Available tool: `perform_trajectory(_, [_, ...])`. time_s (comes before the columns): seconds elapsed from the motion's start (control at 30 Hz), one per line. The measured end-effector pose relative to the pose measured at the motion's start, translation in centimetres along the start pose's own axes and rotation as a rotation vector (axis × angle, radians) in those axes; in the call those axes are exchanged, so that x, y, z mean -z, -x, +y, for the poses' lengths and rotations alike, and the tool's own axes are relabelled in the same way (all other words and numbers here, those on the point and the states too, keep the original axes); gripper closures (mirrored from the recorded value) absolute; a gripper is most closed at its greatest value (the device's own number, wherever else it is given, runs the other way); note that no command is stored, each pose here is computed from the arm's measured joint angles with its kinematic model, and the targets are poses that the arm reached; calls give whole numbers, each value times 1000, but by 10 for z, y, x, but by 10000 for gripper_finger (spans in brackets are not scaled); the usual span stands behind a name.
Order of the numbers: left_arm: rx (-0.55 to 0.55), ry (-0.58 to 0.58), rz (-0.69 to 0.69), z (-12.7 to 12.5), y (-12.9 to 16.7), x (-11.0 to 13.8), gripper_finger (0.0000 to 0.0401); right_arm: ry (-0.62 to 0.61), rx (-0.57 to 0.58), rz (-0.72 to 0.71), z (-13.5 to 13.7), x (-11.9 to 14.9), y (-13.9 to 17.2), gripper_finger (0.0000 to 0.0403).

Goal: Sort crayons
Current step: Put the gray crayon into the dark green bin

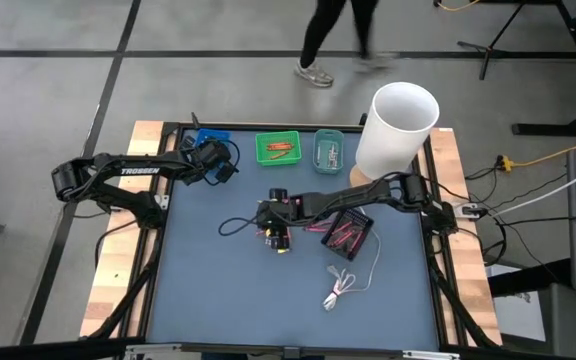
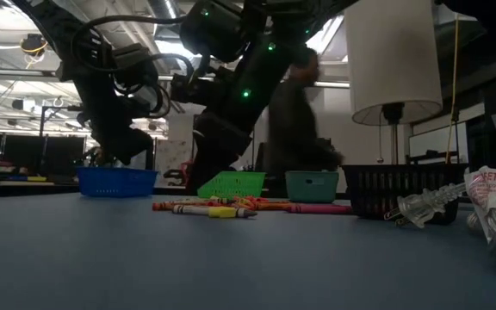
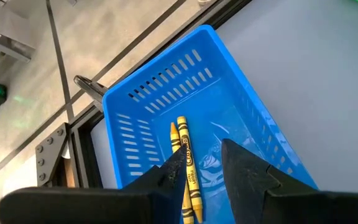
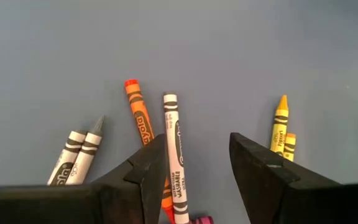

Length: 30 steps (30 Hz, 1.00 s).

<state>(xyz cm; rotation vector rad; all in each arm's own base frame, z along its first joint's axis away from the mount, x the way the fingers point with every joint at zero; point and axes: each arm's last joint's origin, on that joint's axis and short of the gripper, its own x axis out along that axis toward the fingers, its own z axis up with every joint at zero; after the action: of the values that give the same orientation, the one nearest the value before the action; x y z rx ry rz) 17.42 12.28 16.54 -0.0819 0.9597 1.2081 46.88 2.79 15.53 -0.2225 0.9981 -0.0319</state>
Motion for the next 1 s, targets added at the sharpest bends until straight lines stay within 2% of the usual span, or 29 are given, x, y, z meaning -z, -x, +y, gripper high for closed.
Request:
perform_trajectory(0.23, [0,1,-1,0,0,0,316,8,-2,-9,4,4,-19,230])
perform_trajectory(0.6, [1,3,-3,0,0,0,316,24,22,10,5,7,-24,234])
perform_trajectory(0.73, [1,4,-6,0,0,-1,316,26,17,10,5,7,-24,265])
perform_trajectory(1.0, [1,5,-6,0,0,-1,316,29,18,15,5,8,-24,361])
